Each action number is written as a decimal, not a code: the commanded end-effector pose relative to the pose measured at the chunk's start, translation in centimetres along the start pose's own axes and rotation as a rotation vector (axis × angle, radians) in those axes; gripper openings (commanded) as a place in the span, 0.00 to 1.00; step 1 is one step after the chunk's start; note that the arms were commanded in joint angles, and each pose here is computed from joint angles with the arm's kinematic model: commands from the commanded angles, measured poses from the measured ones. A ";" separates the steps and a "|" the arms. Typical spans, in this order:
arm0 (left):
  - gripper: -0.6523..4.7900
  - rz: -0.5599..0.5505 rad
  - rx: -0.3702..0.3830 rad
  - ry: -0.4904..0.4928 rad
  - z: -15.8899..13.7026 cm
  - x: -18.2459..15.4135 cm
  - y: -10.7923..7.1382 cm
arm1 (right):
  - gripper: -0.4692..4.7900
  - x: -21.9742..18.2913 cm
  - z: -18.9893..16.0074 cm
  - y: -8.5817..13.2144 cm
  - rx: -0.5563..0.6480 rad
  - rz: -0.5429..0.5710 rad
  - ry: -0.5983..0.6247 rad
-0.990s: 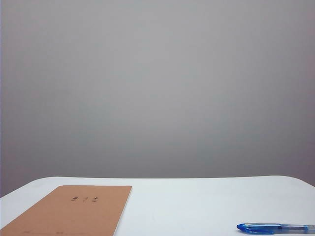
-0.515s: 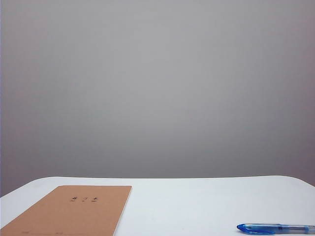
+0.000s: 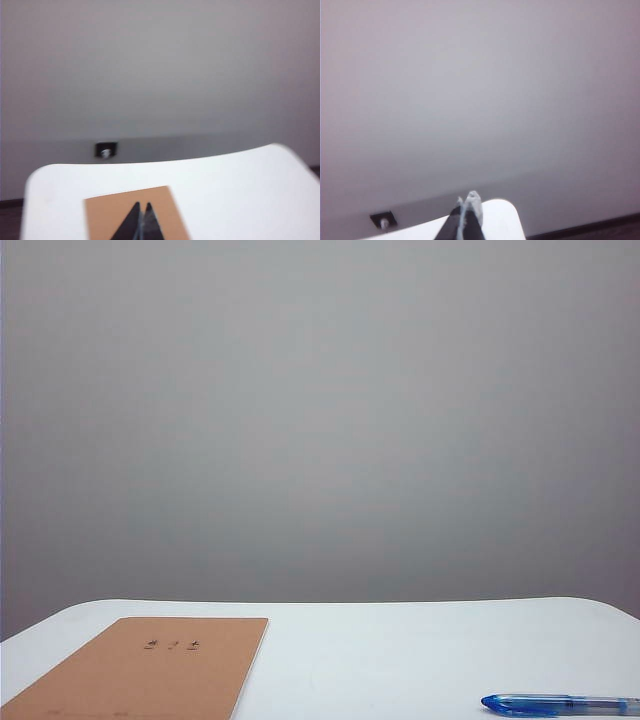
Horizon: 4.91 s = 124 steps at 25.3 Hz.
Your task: Pick up a pen on the table and place it on the notebook.
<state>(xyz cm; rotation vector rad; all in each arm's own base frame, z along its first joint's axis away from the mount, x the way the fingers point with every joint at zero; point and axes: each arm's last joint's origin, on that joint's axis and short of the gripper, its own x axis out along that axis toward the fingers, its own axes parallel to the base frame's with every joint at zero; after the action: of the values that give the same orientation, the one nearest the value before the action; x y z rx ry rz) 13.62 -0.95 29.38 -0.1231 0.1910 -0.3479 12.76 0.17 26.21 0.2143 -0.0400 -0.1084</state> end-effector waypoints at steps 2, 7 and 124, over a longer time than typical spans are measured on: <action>0.11 0.077 0.082 0.076 3.2 1.1 0.3 | 0.08 3.8 3.5 1.9 -0.285 0.177 0.038; 0.11 -0.028 0.129 0.239 5.1 3.1 -1.1 | 0.08 9.4 5.3 4.0 -0.385 0.429 0.213; 0.33 -0.436 0.433 0.435 1.0 9.7 -6.3 | 0.08 22.0 -7.2 11.8 -0.569 1.014 1.016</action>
<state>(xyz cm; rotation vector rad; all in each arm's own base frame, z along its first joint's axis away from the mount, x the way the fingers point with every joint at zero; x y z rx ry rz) 20.72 -10.11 29.53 0.3524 0.5266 -0.8473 36.38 9.68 21.63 -0.3735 0.8880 0.9679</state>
